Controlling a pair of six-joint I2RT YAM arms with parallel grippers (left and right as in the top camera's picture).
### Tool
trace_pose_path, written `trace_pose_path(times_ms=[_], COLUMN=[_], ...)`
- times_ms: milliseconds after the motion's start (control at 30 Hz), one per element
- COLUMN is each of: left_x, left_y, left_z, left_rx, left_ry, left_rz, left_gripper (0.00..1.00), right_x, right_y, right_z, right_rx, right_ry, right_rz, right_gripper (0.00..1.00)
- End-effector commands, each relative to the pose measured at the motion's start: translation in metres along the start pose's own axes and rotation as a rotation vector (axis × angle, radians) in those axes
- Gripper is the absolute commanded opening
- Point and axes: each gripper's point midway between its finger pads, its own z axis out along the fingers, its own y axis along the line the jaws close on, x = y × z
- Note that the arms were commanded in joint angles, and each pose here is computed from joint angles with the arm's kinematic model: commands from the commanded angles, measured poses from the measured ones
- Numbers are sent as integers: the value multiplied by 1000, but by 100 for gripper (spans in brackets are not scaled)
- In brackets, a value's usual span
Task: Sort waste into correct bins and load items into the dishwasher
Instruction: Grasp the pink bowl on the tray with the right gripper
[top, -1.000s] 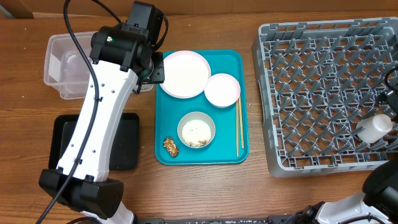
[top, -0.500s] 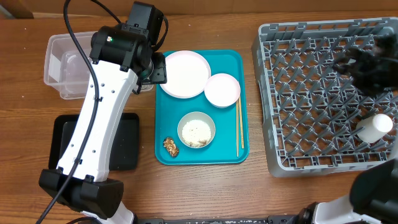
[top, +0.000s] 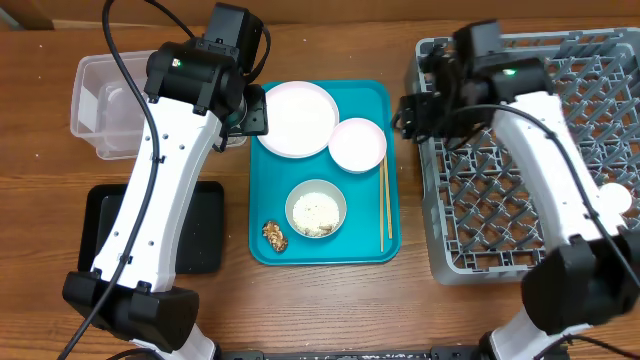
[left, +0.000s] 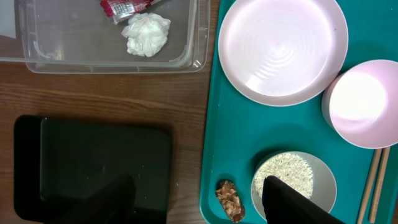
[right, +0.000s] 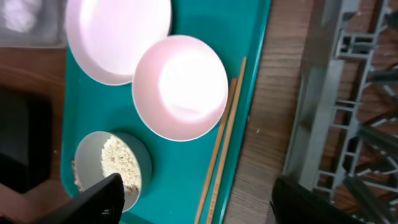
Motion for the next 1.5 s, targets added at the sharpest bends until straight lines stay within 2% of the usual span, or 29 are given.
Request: trace_pose_path(times_ms=[0, 167, 433, 467, 833, 933, 1167, 1267, 1333, 1467], left_x=[-2, -2, -2, -2, -2, -2, -2, -2, -2, -2], left_y=[0, 0, 0, 0, 0, 0, 0, 0, 0, 0], left_z=[-9, -9, -9, -9, -9, -9, -9, -9, -9, -9], left_rx=[11, 12, 12, 12, 12, 12, 11, 11, 12, 12], left_ry=[-23, -24, -24, -24, -24, -24, -23, -24, -23, -23], left_rz=[-25, -25, -25, -25, -25, -25, -25, -25, -25, -25], left_gripper=[68, 68, 68, 68, 68, 67, 67, 67, 67, 67], right_x=[-3, 2, 14, 15, 21, 23, 25, 27, 28, 21], right_y=[-2, -4, -8, -10, -27, -24, -18, -18, -19, -19], right_z=[16, 44, 91, 99, 125, 130, 132, 135, 135, 121], right_rx=[41, 47, 57, 58, 116, 116, 113, 118, 118, 117], right_ry=[22, 80, 176, 187, 222, 231, 235, 238, 239, 224], right_rz=[28, 83, 88, 89, 149, 142, 127, 150, 152, 156], right_gripper=[71, 63, 61, 56, 44, 34, 24, 14, 4, 4])
